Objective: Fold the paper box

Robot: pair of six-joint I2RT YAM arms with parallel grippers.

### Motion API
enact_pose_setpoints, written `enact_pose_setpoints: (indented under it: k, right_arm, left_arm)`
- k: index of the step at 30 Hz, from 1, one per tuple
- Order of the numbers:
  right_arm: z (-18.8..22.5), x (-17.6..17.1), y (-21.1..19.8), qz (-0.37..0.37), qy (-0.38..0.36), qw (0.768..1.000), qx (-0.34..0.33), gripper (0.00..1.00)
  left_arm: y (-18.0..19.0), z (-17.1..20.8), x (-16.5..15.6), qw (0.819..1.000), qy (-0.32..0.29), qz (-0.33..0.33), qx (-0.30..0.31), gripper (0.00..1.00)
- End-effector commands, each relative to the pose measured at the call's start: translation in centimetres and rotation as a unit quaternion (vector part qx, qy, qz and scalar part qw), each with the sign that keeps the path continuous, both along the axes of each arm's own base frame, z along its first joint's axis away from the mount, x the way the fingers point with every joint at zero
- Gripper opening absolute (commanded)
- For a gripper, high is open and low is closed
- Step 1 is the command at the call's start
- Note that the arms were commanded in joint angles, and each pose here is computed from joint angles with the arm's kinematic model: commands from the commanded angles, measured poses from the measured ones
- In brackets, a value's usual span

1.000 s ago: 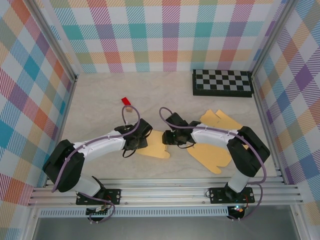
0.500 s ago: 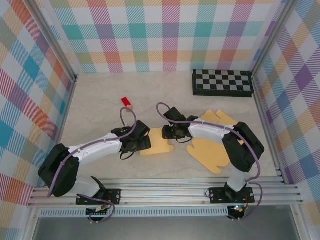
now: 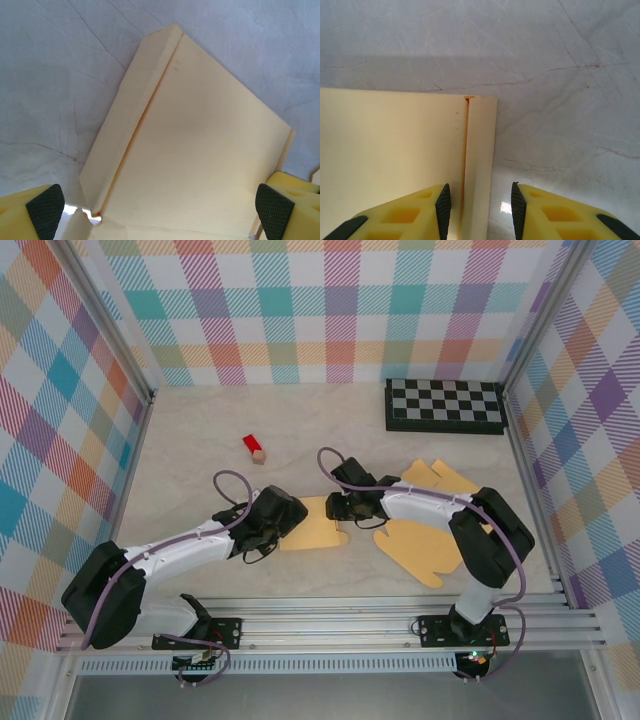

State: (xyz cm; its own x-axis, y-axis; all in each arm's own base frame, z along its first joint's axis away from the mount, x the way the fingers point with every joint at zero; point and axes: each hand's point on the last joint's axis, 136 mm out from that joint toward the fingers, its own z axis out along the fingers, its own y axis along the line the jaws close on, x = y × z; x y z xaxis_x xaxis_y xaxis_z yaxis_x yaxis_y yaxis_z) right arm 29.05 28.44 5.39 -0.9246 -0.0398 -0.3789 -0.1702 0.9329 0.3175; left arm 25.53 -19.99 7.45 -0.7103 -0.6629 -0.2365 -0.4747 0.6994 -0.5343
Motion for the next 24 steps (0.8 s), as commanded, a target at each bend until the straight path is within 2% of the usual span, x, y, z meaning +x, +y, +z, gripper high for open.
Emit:
enact_pose_setpoints:
  k: [1, 6, 11, 18, 24]
  right_arm:
    - [0.2, -0.6, -0.4, -0.016, 0.011, 1.000, 0.012, 0.39]
    - [0.2, -0.8, -0.4, -0.016, 0.015, 1.000, 0.015, 0.39]
    - [0.1, -0.9, -0.3, -0.013, 0.017, 1.000, 0.017, 0.39]
    - [0.1, -1.0, -0.4, -0.010, 0.016, 1.000, 0.016, 0.39]
    - [0.0, -1.1, -0.6, -0.004, 0.015, 1.000, 0.009, 0.39]
  left_arm:
    - [-0.3, 1.1, 0.6, 0.999, -0.020, 0.024, -0.019, 1.00]
    - [-1.1, 0.1, 0.5, 1.000, 0.005, 0.009, -0.015, 1.00]
    - [-1.3, -1.4, 0.0, 0.999, 0.044, -0.018, 0.025, 1.00]
    - [-1.2, -1.8, 0.4, 0.998, 0.042, -0.013, 0.037, 1.00]
    - [-0.2, -2.2, 0.3, 0.996, 0.049, -0.017, 0.078, 1.00]
